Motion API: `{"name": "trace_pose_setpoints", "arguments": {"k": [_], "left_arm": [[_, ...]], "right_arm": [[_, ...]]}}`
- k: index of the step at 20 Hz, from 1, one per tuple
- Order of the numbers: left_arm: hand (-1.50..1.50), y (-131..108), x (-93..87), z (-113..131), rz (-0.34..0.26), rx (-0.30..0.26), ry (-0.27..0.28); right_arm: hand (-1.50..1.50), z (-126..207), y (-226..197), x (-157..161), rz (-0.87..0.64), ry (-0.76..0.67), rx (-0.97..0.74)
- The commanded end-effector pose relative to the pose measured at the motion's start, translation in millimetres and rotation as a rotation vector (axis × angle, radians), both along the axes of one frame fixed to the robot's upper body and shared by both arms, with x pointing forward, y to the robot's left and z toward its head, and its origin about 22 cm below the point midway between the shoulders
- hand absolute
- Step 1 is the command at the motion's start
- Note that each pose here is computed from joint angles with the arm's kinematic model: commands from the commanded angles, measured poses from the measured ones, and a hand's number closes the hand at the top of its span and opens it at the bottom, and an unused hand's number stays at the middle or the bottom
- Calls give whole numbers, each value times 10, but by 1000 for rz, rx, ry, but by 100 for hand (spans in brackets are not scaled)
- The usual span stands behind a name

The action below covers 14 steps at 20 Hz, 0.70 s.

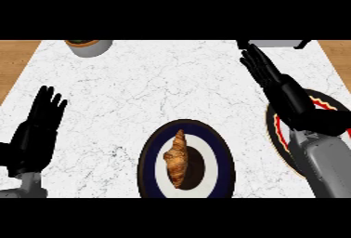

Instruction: Pick the croissant from the plate and place it in the plate

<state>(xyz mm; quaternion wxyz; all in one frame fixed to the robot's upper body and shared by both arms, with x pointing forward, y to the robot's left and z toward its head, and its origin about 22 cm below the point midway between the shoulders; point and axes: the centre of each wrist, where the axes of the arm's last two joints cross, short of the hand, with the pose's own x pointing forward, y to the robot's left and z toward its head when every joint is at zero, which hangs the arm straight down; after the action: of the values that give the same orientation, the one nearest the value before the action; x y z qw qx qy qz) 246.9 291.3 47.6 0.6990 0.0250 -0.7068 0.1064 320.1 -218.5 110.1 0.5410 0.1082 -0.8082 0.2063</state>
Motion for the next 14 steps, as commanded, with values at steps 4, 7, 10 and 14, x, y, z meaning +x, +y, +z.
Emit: {"name": "trace_pose_setpoints", "arguments": {"k": [4,7,10,14], "left_arm": [[0,31,166,-35,-67,213,94],[0,71,93,-121,-80,221,147],[0,91,63,-245,-97,265,188],[0,-129,327,-343,-114,261,204]], "right_arm": [[150,-190,468,-47,83,97,-42],[150,368,98,132,-20,-209,-594],[-150,-545,235,-146,-312,-71,-122],[-150,-1107,456,-386,-140,-65,-177]]}}
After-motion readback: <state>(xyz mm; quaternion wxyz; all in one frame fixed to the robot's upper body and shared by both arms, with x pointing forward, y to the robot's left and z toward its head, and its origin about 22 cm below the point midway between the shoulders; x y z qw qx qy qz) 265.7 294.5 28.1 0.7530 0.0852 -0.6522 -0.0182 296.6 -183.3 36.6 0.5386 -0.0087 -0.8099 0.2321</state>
